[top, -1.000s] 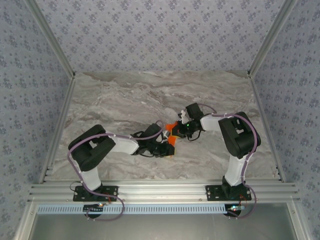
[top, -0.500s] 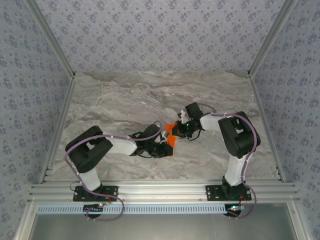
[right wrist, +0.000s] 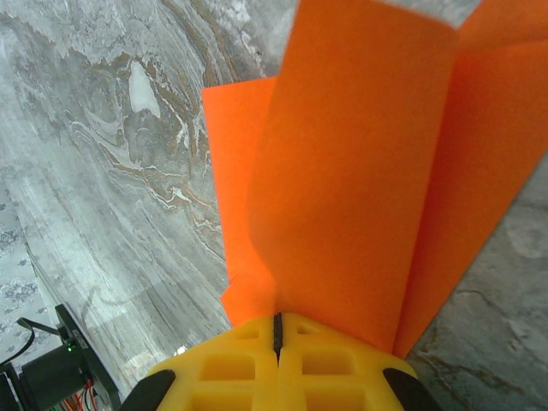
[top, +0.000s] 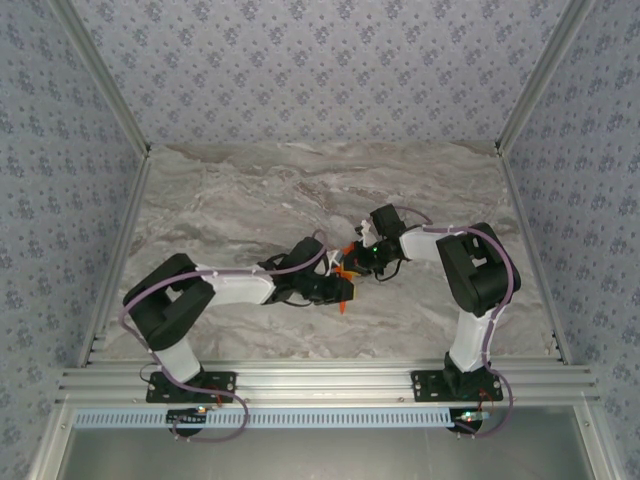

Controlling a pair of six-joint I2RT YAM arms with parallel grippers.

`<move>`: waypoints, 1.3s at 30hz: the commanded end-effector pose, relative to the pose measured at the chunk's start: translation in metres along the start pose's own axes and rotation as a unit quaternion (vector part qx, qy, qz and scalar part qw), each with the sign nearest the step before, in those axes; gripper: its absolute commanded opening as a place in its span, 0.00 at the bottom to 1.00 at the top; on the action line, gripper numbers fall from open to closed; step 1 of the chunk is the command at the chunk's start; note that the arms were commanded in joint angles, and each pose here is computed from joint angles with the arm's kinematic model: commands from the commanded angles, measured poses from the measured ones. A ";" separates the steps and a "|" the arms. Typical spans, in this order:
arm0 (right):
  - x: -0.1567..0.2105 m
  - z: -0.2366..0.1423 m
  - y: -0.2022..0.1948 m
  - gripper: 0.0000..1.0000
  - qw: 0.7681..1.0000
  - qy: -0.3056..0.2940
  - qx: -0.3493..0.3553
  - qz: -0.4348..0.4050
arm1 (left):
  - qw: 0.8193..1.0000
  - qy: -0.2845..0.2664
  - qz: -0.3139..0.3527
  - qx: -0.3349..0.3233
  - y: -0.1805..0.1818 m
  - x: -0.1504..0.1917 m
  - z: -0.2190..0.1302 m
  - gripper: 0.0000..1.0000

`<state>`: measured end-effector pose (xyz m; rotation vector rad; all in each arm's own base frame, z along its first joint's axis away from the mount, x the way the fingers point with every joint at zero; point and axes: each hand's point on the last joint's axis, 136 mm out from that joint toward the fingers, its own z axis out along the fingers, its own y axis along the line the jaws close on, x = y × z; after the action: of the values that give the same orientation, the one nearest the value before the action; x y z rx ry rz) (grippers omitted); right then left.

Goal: Fold a paper plane with a square sheet of paper (fold left side to right side)
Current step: Fold the wing for the fifth time at the center of the table.

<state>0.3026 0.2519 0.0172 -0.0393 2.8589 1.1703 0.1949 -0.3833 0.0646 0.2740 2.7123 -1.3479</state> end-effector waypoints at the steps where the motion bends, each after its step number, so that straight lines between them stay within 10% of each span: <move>1: 0.016 0.008 -0.033 0.02 0.997 0.024 0.062 0.027 | 1.000 0.020 0.001 -0.016 0.010 0.005 0.011 0.22; 39: -0.027 -0.007 -0.030 0.01 0.998 -0.027 0.063 -0.008 | 0.986 0.057 -0.103 -0.122 0.092 0.056 0.011 0.11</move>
<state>0.3085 0.2467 0.0179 -0.0521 2.8735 1.1352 0.1898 -0.3662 0.0190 0.1347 2.8255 -1.2447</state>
